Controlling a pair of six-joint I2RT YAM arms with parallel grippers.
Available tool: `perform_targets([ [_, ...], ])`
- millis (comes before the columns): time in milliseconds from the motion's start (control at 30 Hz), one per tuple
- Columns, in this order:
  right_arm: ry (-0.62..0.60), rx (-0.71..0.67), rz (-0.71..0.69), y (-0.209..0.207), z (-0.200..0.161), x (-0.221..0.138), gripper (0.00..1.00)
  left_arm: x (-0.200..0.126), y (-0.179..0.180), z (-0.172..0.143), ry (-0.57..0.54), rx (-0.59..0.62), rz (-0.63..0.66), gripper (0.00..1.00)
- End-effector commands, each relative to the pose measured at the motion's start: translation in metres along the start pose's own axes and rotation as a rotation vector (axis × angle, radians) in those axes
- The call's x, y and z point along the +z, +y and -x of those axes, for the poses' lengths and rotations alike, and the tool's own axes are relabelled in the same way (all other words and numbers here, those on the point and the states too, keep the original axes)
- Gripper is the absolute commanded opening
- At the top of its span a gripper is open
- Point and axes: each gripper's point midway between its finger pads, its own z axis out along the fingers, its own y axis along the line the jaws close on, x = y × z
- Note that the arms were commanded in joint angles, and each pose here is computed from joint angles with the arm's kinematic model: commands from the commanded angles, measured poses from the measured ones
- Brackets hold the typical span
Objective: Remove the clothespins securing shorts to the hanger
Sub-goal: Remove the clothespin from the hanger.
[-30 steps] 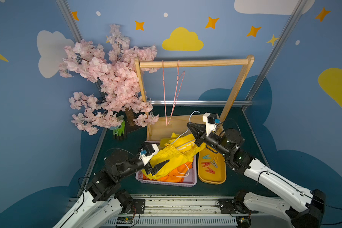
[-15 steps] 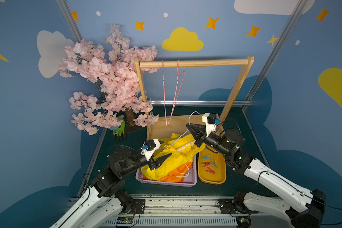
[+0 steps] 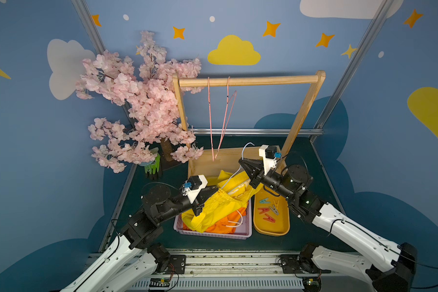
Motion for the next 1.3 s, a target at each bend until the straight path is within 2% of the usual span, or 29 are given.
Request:
perform_targets([
  [0,-0.023,0.003,-0.013,-0.002,0.003,-0.004,0.0,-0.001,0.0,0.008,-0.022,0.0,0.002,0.03],
  [200,-0.002,-0.022,0.016,0.002,-0.004,-0.002,0.0,-0.002,0.003,0.01,-0.027,0.002,0.021,0.03],
  [533,0.051,0.003,0.033,0.01,-0.017,0.006,0.0,-0.025,0.037,0.026,-0.125,0.053,0.257,0.03],
  [833,0.273,0.077,-0.063,0.019,-0.052,0.018,0.0,-0.024,0.031,0.027,-0.136,0.043,0.225,0.03],
  [1267,0.403,0.194,-0.144,-0.018,-0.111,0.048,0.0,-0.011,0.025,0.015,-0.082,-0.004,0.165,0.03],
])
